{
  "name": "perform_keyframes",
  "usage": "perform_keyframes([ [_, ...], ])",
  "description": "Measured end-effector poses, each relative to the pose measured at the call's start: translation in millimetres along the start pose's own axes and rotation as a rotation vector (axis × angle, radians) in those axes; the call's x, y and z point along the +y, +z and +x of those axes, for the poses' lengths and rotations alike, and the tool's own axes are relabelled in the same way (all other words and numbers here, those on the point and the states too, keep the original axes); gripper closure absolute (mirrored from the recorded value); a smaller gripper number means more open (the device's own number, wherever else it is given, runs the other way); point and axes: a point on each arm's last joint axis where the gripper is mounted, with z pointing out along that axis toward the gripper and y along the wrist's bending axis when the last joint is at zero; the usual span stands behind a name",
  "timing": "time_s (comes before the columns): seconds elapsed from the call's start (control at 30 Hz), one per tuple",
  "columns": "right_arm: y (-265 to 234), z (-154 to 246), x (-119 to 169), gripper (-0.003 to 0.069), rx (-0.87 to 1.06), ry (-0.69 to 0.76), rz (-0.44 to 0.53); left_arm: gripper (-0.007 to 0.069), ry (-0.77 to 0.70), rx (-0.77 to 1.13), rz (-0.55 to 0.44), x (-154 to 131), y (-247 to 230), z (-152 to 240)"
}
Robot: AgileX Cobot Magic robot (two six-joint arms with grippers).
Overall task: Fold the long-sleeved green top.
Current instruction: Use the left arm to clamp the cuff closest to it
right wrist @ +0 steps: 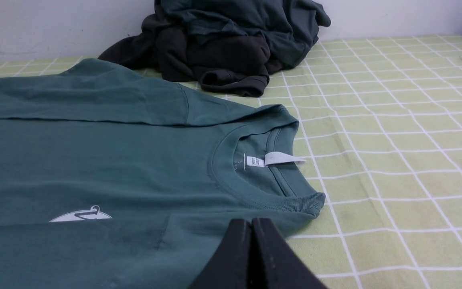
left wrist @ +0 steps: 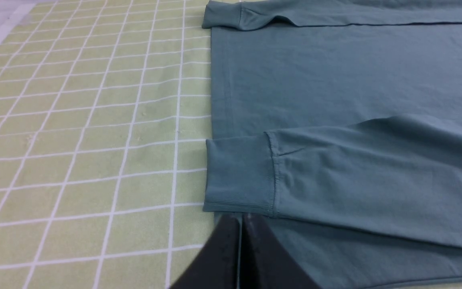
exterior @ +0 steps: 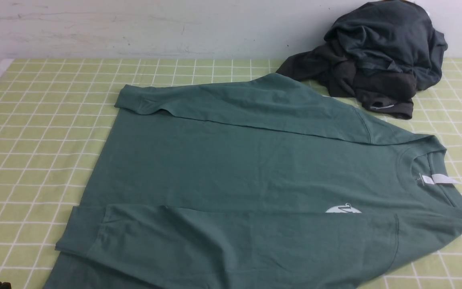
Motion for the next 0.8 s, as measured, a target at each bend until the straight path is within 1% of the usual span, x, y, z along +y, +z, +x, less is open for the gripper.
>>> perform_keyframes([
  [0.23, 0, 0, 0, 0.0665, 0.0, -0.005, 0.001, 0.0628, 0.024, -0.015, -0.011, 1, 0, -1],
  [0.37, 0, -1, 0, 0.0665, -0.013, -0.012, 0.001, 0.0628, 0.029, -0.105, -0.019, 2, 1, -7],
  [0.4, 0, -4, 1, 0.0665, -0.054, -0.004, -0.009, 0.0628, 0.03, -0.204, -0.026, 2, -1, -16],
  [0.43, 0, -6, 1, 0.0665, -0.08, 0.007, -0.016, 0.0628, 0.03, -0.264, -0.031, 2, -2, -21],
  [0.47, -1, -12, 3, 0.0665, -0.137, 0.026, -0.094, 0.0628, 0.031, -0.358, -0.037, 3, -5, -29],
  [0.5, -1, -15, 3, 0.0665, -0.176, 0.036, -0.04, 0.0628, 0.031, -0.373, -0.039, 3, -5, -31],
  [0.57, -6, -32, 7, 0.0665, -0.372, 0.089, -0.092, 0.0628, 0.032, -0.569, -0.052, 4, -13, -47],
  [0.67, -18, -53, 10, 0.0665, -0.633, 0.142, -0.17, 0.0628, 0.031, -0.767, -0.066, 4, -24, -61],
  [0.73, -25, -61, 11, 0.0665, -0.742, 0.159, -0.202, 0.0628, 0.009, -0.893, -0.068, 5, -33, -68],
  [0.8, -29, -65, 12, 0.0665, -0.801, 0.171, -0.22, 0.0628, -0.043, -0.975, -0.06, 6, -39, -73],
])
